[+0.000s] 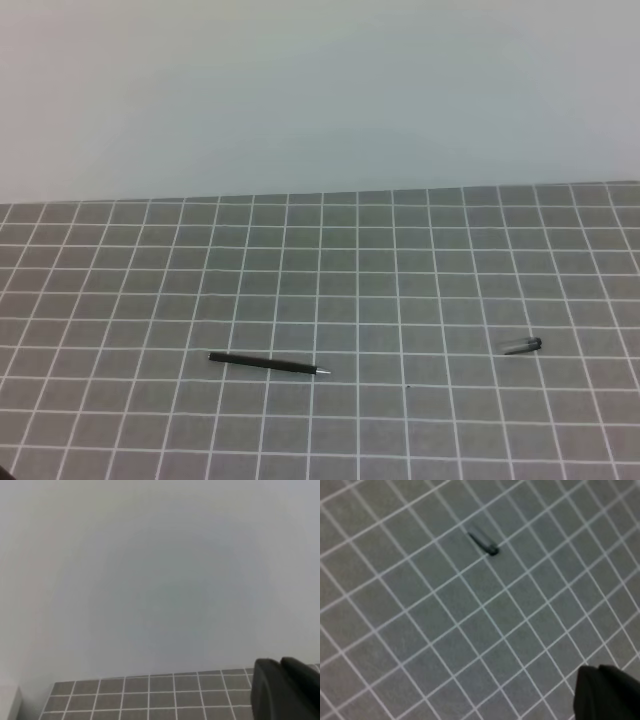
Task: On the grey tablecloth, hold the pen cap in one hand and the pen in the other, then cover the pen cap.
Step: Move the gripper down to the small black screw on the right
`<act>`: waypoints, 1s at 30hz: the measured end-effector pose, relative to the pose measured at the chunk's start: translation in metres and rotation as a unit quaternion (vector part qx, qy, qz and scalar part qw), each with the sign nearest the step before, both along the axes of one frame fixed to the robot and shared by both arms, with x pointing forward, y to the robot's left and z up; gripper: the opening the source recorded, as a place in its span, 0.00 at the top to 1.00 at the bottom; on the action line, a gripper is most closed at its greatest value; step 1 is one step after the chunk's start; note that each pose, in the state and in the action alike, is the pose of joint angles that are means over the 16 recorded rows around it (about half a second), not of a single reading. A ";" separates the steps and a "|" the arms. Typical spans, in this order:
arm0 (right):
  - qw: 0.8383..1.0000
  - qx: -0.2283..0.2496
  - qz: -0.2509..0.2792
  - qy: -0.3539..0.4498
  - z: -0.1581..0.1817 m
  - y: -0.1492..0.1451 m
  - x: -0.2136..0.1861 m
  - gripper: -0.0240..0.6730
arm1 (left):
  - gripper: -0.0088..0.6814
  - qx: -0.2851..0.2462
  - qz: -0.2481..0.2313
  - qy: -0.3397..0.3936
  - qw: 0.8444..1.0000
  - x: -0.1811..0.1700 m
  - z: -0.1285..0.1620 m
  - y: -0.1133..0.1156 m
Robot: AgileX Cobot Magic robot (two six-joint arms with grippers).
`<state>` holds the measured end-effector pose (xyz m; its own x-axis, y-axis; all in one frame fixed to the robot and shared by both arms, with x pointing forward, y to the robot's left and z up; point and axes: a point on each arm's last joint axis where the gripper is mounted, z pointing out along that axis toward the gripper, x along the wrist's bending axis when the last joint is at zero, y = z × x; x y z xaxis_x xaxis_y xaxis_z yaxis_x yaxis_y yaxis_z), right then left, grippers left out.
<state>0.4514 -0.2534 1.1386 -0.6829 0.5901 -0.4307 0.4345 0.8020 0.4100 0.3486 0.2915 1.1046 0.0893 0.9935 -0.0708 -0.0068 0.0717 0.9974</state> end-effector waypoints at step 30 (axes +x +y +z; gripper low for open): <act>0.947 -0.140 0.245 0.151 -0.140 0.079 0.125 0.80 | 0.99 0.043 -0.086 0.027 0.995 -0.001 -0.021 -0.019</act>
<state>0.5767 -0.1741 0.9981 -0.9624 0.0617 -0.2646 0.0455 0.9967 0.0670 0.3471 0.2722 1.0833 0.2579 0.9662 0.0045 0.0514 -0.0184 0.9985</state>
